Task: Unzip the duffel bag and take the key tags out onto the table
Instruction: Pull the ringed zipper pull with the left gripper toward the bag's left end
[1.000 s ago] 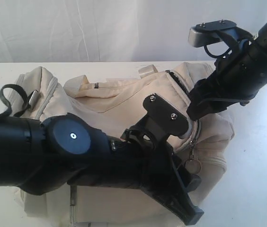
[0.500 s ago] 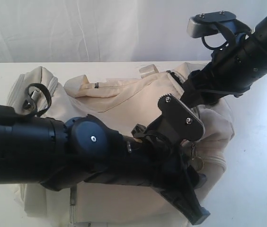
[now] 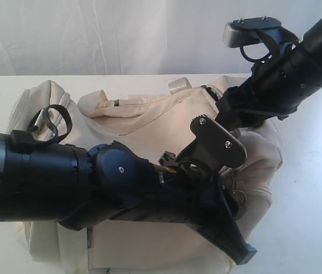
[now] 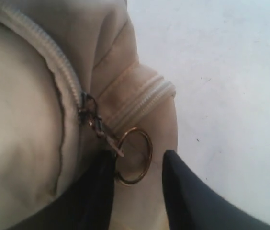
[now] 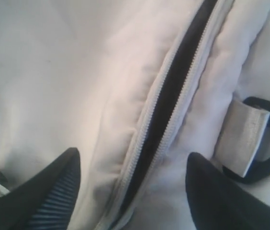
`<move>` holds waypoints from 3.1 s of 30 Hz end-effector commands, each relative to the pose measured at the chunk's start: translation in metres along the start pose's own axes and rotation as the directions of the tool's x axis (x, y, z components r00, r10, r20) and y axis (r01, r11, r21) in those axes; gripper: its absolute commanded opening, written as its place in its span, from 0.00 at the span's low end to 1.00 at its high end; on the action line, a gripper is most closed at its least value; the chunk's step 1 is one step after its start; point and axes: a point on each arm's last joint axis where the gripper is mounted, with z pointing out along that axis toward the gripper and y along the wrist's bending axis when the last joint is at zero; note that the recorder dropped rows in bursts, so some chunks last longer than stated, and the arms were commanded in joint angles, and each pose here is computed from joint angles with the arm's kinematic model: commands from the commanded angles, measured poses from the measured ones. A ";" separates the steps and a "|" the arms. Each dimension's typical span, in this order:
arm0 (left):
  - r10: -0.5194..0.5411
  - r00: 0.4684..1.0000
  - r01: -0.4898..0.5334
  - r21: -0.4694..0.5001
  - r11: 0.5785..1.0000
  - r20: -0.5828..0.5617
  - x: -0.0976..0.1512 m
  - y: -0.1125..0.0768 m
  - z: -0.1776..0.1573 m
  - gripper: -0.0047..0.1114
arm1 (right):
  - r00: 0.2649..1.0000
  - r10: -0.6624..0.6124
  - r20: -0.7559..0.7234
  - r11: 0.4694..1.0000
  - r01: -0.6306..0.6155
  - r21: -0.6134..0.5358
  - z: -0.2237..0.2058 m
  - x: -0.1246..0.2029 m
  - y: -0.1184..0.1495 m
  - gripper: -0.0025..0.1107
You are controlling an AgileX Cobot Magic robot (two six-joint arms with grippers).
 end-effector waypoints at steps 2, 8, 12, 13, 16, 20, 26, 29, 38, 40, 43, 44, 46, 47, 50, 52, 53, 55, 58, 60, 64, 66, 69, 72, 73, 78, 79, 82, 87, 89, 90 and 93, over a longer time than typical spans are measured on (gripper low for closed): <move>-0.013 1.000 0.013 0.006 1.000 0.011 -0.004 -0.002 0.000 0.24 | 1.000 0.019 -0.025 0.999 -0.020 -0.025 0.010 -0.001 -0.003 0.55; -0.013 1.000 0.013 0.006 1.000 0.011 -0.004 -0.002 0.000 0.04 | 1.000 0.019 -0.022 0.999 -0.020 -0.025 0.010 -0.002 -0.003 0.53; -0.008 1.000 0.008 0.038 0.999 -0.003 -0.003 -0.005 -0.001 0.04 | 1.000 0.020 -0.021 1.000 -0.020 -0.024 0.010 -0.002 -0.003 0.43; -0.006 1.000 0.006 0.054 0.999 -0.009 -0.003 -0.007 -0.002 0.04 | 1.000 0.020 -0.019 1.000 -0.020 -0.024 0.010 -0.002 -0.003 0.39; 0.010 1.000 -0.010 0.076 0.997 -0.002 -0.005 -0.009 -0.006 0.04 | 1.000 0.018 -0.014 1.000 -0.019 -0.020 0.010 -0.002 -0.004 0.26; 0.020 0.999 -0.023 0.077 0.997 0.031 -0.013 -0.009 -0.016 0.04 | 1.000 0.011 -0.011 1.000 -0.011 -0.007 0.010 -0.003 -0.005 0.09; 0.050 0.997 -0.056 0.106 0.993 0.057 -0.020 -0.011 -0.029 0.04 | 1.000 0.002 -0.001 1.000 -0.002 0.013 0.010 -0.003 -0.007 0.02; 0.044 0.999 -0.048 0.146 0.988 0.030 -0.016 -0.010 -0.030 0.04 | 1.000 -0.004 -0.004 1.000 0.004 0.020 0.010 -0.003 -0.008 0.02; 0.028 1.000 -0.028 0.132 0.991 0.003 0.001 -0.003 -0.044 0.04 | 1.000 -0.004 0.001 1.000 0.004 0.028 0.010 -0.004 -0.008 0.02; 0.027 1.000 -0.028 0.124 0.992 0.007 0.003 -0.003 -0.049 0.04 | 1.000 -0.004 0.001 1.000 0.004 0.028 0.010 -0.004 -0.008 0.02; 0.026 1.000 -0.026 0.102 0.994 0.008 0.009 -0.001 -0.055 0.04 | 1.000 -0.004 0.001 1.000 0.004 0.028 0.010 -0.004 -0.008 0.02; 0.023 1.000 -0.024 0.092 0.995 0.008 0.012 0.000 -0.057 0.04 | 1.000 -0.002 0.003 1.000 0.002 0.029 0.010 -0.004 -0.008 0.02; 0.020 1.000 -0.021 0.071 0.997 0.013 0.016 0.001 -0.062 0.04 | 1.000 -0.002 0.003 1.000 0.002 0.029 0.010 -0.004 -0.008 0.02; 0.014 1.000 -0.015 0.060 0.998 0.015 0.018 0.002 -0.065 0.04 | 1.000 -0.002 0.003 1.000 0.002 0.029 0.010 -0.004 -0.008 0.02; -0.023 0.999 0.023 0.016 1.000 0.030 0.024 0.006 -0.073 0.04 | 1.000 -0.003 0.002 1.000 0.003 0.030 0.010 -0.004 -0.008 0.02; -0.028 0.999 0.028 0.012 1.000 0.032 0.029 0.007 -0.079 0.04 | 1.000 -0.003 0.002 1.000 0.003 0.030 0.010 -0.004 -0.008 0.02; -0.032 0.999 0.032 0.016 0.999 0.027 0.031 0.007 -0.081 0.04 | 1.000 -0.003 0.002 1.000 0.003 0.030 0.010 -0.004 -0.008 0.02; -0.075 0.997 0.075 0.004 0.997 0.032 0.036 0.012 -0.088 0.04 | 1.000 -0.007 0.000 0.999 0.007 0.035 0.010 -0.004 -0.009 0.02; -0.106 0.993 0.107 -0.022 0.994 0.047 0.043 0.021 -0.101 0.04 | 1.000 0.000 -0.003 0.999 0.000 0.042 0.010 -0.003 -0.010 0.02; -0.128 0.990 0.130 -0.039 0.991 0.063 0.046 0.026 -0.109 0.04 | 1.000 -0.001 -0.004 0.999 0.001 0.045 0.010 -0.003 -0.010 0.02; -0.156 0.984 0.160 -0.042 0.986 0.086 0.050 0.035 -0.124 0.04 | 1.000 -0.001 -0.004 0.999 0.001 0.045 0.010 -0.003 -0.010 0.02; -0.172 0.981 0.177 -0.042 0.983 0.093 0.053 0.039 -0.131 0.04 | 1.000 -0.001 -0.004 0.999 0.001 0.045 0.010 -0.003 -0.010 0.02; -0.191 0.976 0.197 -0.052 0.979 0.101 0.059 0.044 -0.139 0.04 | 1.000 -0.002 -0.005 0.999 0.002 0.046 0.010 -0.003 -0.010 0.02; -0.205 0.972 0.213 -0.065 0.975 0.117 0.065 0.048 -0.148 0.04 | 1.000 0.000 -0.004 0.999 0.000 0.046 0.010 -0.003 -0.010 0.02; -0.209 0.971 0.218 -0.070 0.973 0.120 0.067 0.049 -0.151 0.04 | 1.000 0.000 -0.004 0.999 0.000 0.046 0.010 -0.003 -0.010 0.02; -0.224 0.962 0.238 -0.081 0.968 0.154 0.072 0.055 -0.166 0.04 | 1.000 0.001 -0.005 0.999 -0.001 0.048 0.010 -0.003 -0.010 0.02; -0.225 0.962 0.240 -0.082 0.967 0.154 0.073 0.056 -0.169 0.04 | 1.000 0.006 -0.005 0.999 -0.005 0.048 0.010 -0.003 -0.010 0.02; -0.253 0.960 0.264 -0.082 0.961 0.122 0.081 0.059 -0.177 0.04 | 1.000 0.016 -0.008 0.998 -0.016 0.064 0.010 -0.003 -0.011 0.02; -0.309 0.950 0.296 -0.192 0.936 -0.041 0.100 0.072 -0.195 0.04 | 1.000 0.020 -0.004 0.997 -0.020 0.070 0.010 -0.003 -0.012 0.02; -0.332 0.937 0.297 -0.251 0.921 -0.107 0.103 0.077 -0.204 0.04 | 1.000 0.020 -0.003 0.997 -0.020 0.070 0.011 -0.003 -0.012 0.02; -0.342 0.930 0.295 -0.282 0.913 -0.134 0.103 0.080 -0.210 0.04 | 1.000 0.022 -0.008 0.997 -0.022 0.070 0.013 -0.003 -0.013 0.02; -0.362 0.922 0.300 -0.344 0.890 -0.134 0.097 0.085 -0.224 0.04 | 1.000 0.024 -0.014 0.997 -0.023 0.069 0.015 -0.003 -0.014 0.02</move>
